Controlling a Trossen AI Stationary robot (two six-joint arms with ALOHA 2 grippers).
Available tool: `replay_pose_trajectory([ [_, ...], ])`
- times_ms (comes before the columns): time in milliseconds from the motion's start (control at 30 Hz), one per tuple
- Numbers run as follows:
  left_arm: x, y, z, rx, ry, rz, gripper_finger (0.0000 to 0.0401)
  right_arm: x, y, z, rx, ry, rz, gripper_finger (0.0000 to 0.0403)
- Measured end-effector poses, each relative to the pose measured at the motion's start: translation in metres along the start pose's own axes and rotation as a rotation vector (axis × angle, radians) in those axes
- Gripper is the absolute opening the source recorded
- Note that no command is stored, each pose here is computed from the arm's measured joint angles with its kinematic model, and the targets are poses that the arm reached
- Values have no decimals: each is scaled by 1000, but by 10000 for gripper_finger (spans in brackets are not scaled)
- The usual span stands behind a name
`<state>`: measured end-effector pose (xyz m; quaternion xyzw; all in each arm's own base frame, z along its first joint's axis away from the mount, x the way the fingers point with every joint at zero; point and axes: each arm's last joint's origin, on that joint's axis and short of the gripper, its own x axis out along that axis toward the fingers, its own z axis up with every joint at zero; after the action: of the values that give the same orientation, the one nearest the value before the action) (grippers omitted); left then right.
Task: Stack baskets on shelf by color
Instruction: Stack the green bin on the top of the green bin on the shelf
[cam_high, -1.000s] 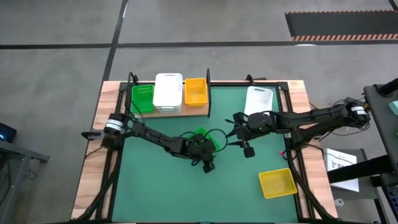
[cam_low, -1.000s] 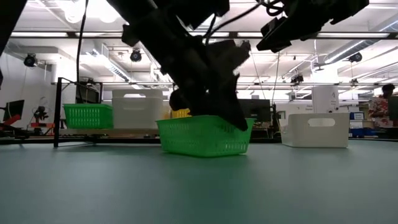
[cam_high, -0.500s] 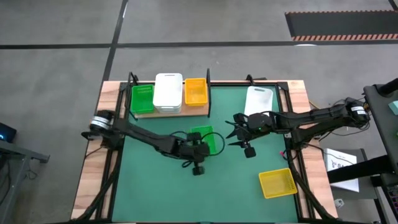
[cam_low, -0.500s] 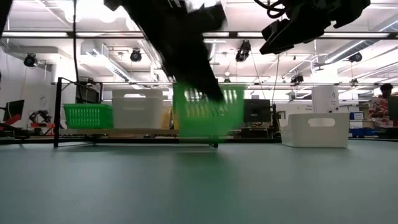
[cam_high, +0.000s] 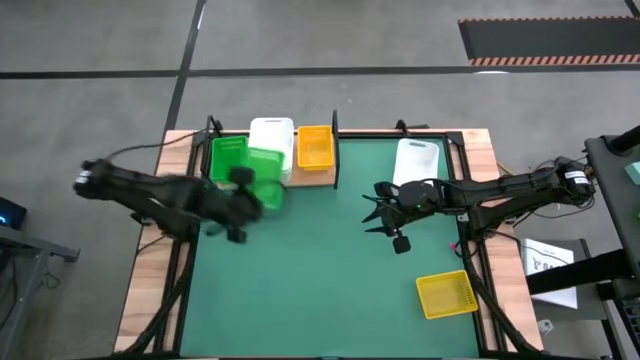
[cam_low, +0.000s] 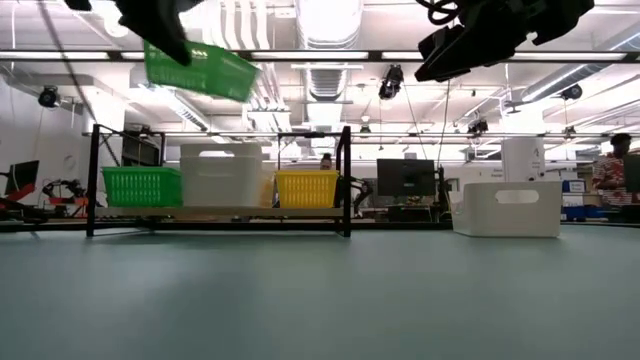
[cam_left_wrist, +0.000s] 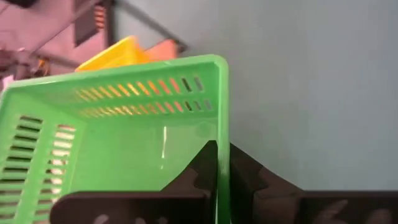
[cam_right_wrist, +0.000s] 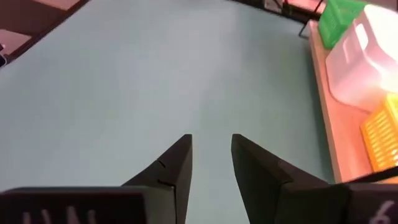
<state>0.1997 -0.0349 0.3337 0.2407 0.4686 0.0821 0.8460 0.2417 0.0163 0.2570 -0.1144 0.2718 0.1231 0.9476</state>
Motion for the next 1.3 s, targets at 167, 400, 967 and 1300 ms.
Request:
replay_pose_trajectory([
  [167,-14,22,-58,-128,-17,80,0,0,-1,3,-30,-33,-9,100],
  [400,-11,24,-105,-163,-98,190,0,0,-2,6,-46,-62,-18,96],
  [967,18,63,-111,-123,121,201,0,0,-2,7,-88,-74,-23,93],
  [1300,25,92,-116,-170,231,78,0,0,-2,7,-80,-74,-22,97],
])
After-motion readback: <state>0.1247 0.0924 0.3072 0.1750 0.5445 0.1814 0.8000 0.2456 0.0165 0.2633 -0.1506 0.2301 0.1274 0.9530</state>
